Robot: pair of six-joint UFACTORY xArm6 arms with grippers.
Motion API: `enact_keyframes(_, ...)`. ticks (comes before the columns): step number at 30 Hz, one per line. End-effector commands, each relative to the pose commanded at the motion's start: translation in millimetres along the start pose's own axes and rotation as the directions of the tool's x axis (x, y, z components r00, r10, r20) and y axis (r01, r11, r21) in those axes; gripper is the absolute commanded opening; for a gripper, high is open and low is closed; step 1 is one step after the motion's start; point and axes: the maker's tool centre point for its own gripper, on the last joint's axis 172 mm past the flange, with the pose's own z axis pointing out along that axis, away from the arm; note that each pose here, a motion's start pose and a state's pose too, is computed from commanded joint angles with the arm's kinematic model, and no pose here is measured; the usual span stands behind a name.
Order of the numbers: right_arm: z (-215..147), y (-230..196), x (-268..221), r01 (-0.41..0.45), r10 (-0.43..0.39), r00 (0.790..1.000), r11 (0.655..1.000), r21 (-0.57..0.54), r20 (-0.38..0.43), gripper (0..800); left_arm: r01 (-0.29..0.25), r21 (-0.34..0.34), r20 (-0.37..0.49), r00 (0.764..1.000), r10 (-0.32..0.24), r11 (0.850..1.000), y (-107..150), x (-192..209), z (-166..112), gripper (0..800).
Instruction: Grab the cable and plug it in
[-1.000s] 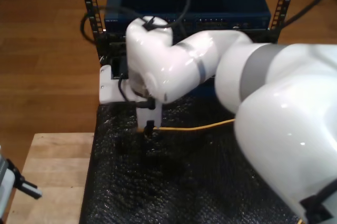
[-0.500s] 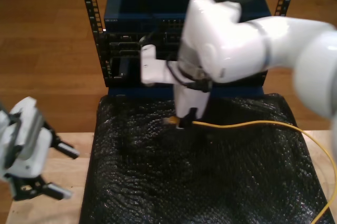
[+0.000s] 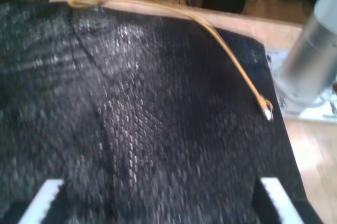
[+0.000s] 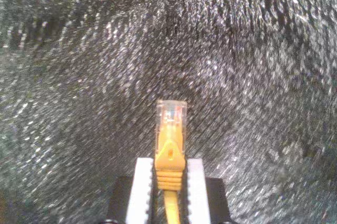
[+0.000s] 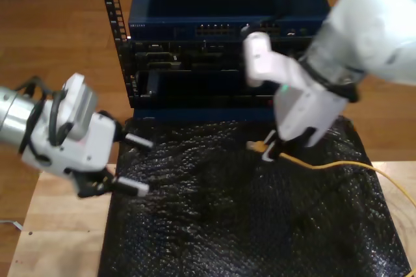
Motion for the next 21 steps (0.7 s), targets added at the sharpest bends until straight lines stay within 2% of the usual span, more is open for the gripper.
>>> enact_keyframes(6,-13.6,-5.1,1.0,-0.052,0.053,0.997,0.999,0.012,-0.063,4,-0.026,0.024,0.024,0.999,0.026,0.999,-17.5,18.5,23.0,800)
enact_keyframes(11,-13.6,-7.4,1.9,-0.068,0.071,0.994,0.997,0.03,-0.081,4,-0.033,-0.009,0.039,0.999,0.034,0.999,-15.1,35.0,54.5,800)
enact_keyframes(14,-14.0,-7.4,3.1,-0.067,0.069,0.994,0.997,0.03,-0.083,4,-0.063,-0.015,0.057,0.996,0.064,0.998,-15.3,42.7,70.6,800)
enact_keyframes(18,-14.7,-8.4,9.8,-0.072,0.076,0.991,0.997,0.036,-0.109,4,-0.112,-0.056,0.074,0.991,0.116,0.992,-5.8,55.5,99.7,800)
enact_keyframes(21,-15.4,-8.9,13.6,-0.072,0.077,0.99,0.997,0.038,-0.121,4,-0.118,-0.055,0.066,0.99,0.122,0.991,-5.3,61.7,108.1,800)
